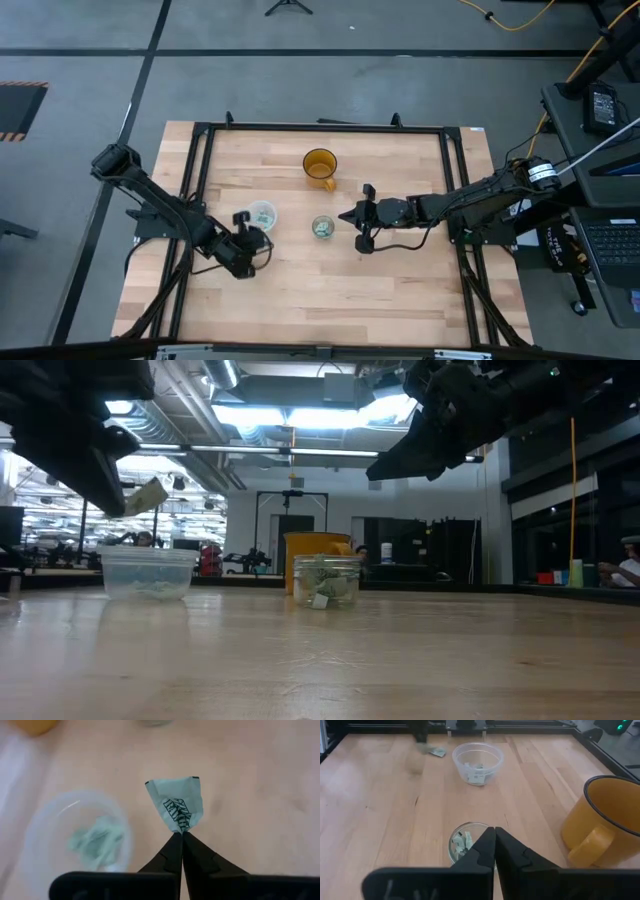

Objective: Pick and place Stevia / Truvia into bins
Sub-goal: Put the stevia packet into the plastic tupperware

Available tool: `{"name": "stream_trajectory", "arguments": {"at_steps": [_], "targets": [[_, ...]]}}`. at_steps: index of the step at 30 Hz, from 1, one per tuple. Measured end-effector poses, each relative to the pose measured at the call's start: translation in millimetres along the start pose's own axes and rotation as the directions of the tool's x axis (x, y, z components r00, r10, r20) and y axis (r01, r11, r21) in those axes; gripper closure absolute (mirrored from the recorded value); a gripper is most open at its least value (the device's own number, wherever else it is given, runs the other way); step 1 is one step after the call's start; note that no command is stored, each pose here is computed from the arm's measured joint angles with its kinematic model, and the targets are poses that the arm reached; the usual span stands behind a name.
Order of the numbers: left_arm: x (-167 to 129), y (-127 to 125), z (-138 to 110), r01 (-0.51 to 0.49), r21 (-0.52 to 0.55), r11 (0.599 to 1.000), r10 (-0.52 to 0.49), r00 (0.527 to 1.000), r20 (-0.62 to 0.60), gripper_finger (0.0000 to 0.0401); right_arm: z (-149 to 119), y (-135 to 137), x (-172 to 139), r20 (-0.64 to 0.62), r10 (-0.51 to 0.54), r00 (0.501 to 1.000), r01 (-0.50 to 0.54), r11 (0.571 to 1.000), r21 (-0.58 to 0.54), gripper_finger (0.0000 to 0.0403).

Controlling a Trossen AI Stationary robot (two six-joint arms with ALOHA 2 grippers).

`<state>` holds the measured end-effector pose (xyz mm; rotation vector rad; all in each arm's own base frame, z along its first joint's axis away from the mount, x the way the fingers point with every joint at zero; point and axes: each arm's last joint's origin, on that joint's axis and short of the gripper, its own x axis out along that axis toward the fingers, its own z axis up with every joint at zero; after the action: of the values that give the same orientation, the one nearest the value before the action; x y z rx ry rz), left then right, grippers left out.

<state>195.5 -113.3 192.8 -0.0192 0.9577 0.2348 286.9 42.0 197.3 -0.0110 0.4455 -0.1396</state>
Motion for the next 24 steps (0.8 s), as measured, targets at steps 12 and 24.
{"name": "stream_trajectory", "arguments": {"at_steps": [12, 24], "targets": [[-2.0, 14.7, -5.9, -0.181, -0.111, 0.977, 0.181, 0.983, -0.008, 0.0398, 0.0, 0.0, 0.0, 0.0, 0.0, 1.0, 0.0, 1.0, -0.003, 0.0389], [11.3, 39.5, 7.3, -0.214, -0.148, 0.965, 0.202, 0.975, -0.093, 0.0398, -0.1, 0.0, 0.0, -0.001, 0.0, 1.0, 0.0, 1.0, -0.001, 0.0389]]}}
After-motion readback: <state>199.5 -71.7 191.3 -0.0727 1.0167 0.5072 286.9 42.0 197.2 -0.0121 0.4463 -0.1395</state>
